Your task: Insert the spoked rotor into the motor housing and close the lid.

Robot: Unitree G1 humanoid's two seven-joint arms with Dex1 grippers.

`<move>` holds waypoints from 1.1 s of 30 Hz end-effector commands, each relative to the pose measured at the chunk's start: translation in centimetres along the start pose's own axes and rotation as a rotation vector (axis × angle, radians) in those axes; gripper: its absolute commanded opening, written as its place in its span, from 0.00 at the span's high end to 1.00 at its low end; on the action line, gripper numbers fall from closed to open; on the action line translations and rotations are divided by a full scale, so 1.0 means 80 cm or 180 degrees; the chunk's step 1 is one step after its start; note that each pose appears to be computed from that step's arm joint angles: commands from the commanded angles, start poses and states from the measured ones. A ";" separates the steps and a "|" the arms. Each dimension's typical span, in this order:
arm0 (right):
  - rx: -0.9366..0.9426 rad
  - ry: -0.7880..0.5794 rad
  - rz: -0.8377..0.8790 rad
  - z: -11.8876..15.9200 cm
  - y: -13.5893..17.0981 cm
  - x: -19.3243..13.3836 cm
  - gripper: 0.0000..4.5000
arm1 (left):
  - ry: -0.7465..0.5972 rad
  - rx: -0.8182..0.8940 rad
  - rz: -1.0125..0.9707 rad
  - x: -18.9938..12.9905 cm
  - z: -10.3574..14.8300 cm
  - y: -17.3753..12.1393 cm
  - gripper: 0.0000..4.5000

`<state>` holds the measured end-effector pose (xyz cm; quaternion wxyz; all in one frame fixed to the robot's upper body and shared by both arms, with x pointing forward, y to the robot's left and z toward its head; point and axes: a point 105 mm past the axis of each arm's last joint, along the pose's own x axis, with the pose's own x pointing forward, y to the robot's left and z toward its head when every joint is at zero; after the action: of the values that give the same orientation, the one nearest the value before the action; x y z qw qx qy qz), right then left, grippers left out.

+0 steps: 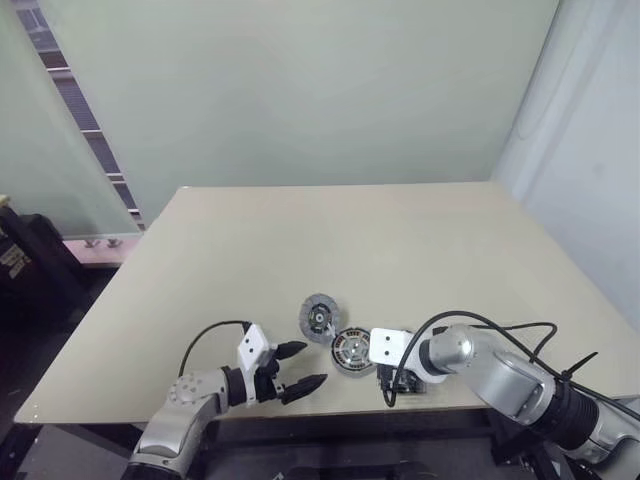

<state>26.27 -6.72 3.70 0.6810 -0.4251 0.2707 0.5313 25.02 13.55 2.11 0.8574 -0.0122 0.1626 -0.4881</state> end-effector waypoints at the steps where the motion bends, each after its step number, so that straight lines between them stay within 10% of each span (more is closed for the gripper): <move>1: -0.0303 -0.0097 -0.0075 0.020 -0.008 -0.009 0.01 | -0.0077 0.0132 -0.0012 0.001 0.013 0.001 0.00; 23: -0.0824 0.0223 0.0021 0.015 -0.014 0.025 0.01 | -0.0113 0.0126 -0.0054 0.010 0.012 -0.004 0.00; 33: -0.0736 0.0273 -0.0006 0.003 -0.015 0.034 0.69 | -0.0128 0.0127 -0.0049 0.011 0.012 -0.005 0.00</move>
<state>27.98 -5.09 1.86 0.6108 -0.5253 0.2359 0.5435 25.07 12.85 2.01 0.8567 -0.0172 0.1555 -0.4915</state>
